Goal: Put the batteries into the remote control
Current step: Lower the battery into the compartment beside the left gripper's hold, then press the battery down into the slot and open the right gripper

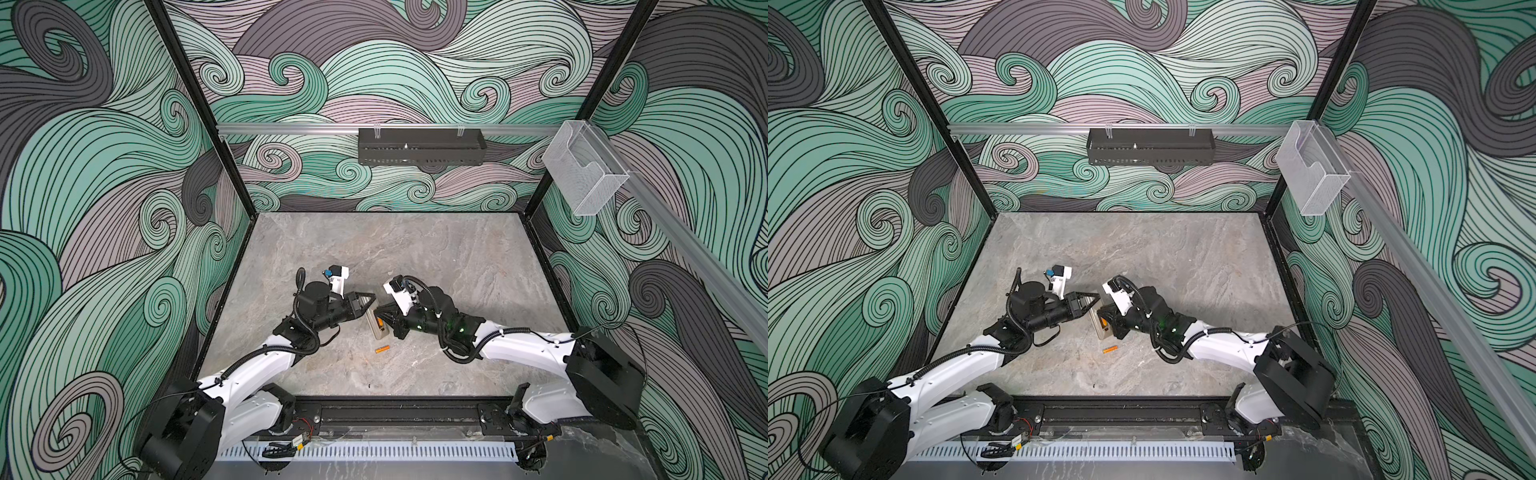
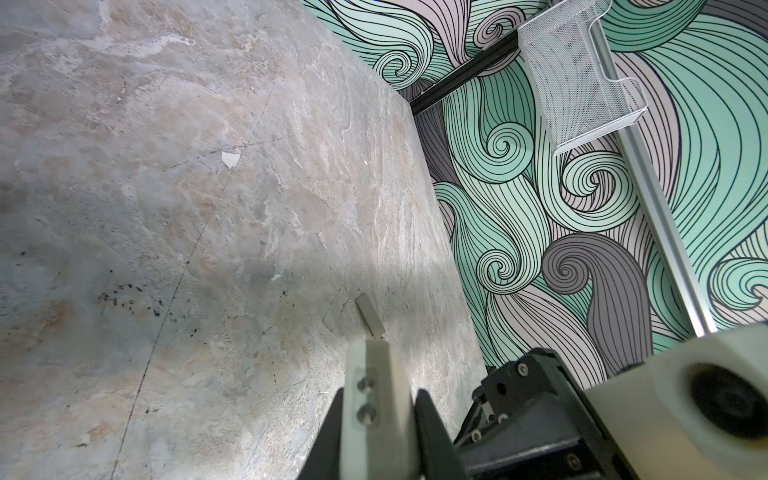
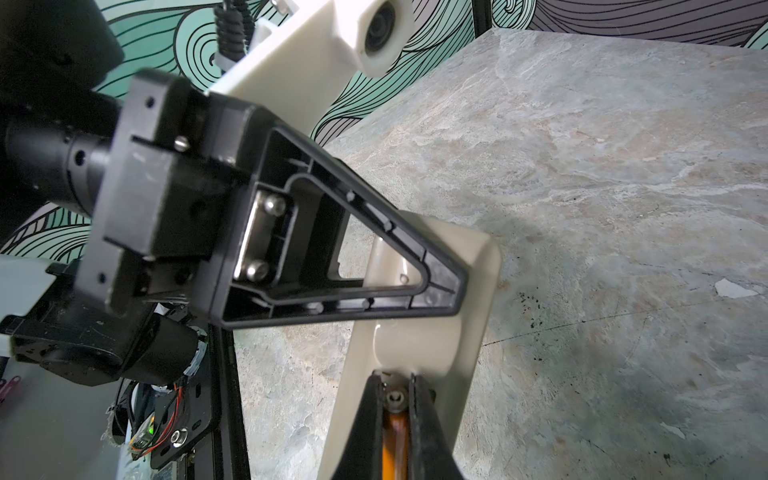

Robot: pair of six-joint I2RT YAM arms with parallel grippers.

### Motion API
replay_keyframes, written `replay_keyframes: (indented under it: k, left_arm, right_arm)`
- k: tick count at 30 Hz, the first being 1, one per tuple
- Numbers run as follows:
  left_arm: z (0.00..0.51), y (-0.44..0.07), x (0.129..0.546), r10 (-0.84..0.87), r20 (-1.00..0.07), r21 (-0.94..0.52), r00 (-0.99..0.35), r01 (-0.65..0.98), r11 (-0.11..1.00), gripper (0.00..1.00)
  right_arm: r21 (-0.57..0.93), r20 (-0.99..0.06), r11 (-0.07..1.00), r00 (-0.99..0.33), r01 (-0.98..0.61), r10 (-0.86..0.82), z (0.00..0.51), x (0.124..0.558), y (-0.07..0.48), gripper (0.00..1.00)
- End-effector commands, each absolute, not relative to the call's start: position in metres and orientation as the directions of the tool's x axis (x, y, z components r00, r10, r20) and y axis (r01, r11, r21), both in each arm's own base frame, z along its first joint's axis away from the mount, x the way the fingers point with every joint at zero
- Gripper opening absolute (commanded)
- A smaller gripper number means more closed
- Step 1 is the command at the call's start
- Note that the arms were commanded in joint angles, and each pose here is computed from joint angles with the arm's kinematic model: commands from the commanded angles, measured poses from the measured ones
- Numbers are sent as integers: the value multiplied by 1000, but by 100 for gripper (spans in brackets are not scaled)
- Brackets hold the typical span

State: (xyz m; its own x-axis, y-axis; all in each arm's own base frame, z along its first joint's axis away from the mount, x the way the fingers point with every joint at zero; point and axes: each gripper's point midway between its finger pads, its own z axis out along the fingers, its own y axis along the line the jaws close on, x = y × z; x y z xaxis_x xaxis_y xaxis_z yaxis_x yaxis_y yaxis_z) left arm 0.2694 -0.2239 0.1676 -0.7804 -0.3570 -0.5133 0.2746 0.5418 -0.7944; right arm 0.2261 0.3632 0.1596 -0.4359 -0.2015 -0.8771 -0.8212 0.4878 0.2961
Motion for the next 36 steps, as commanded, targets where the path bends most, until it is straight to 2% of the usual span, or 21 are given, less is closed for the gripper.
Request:
replay_keyframes:
  k: [1,10,36]
  left_arm:
    - [192,-231,273,-364,-547,-797,-753,337,501,0]
    - [191,-231,272,-364,-546,-798,-754,336,501,0]
    - [187,-231,271,-361,-541,-800,-760,331,501,0]
  right_arm:
    - [262,-843,551,-466,-793,-269,134,231,353,4]
    - [265,-846,544,-463,-796,-265,136,230,355,15]
    - [262,-857,527,-446,-808,-257,144,226,356,26]
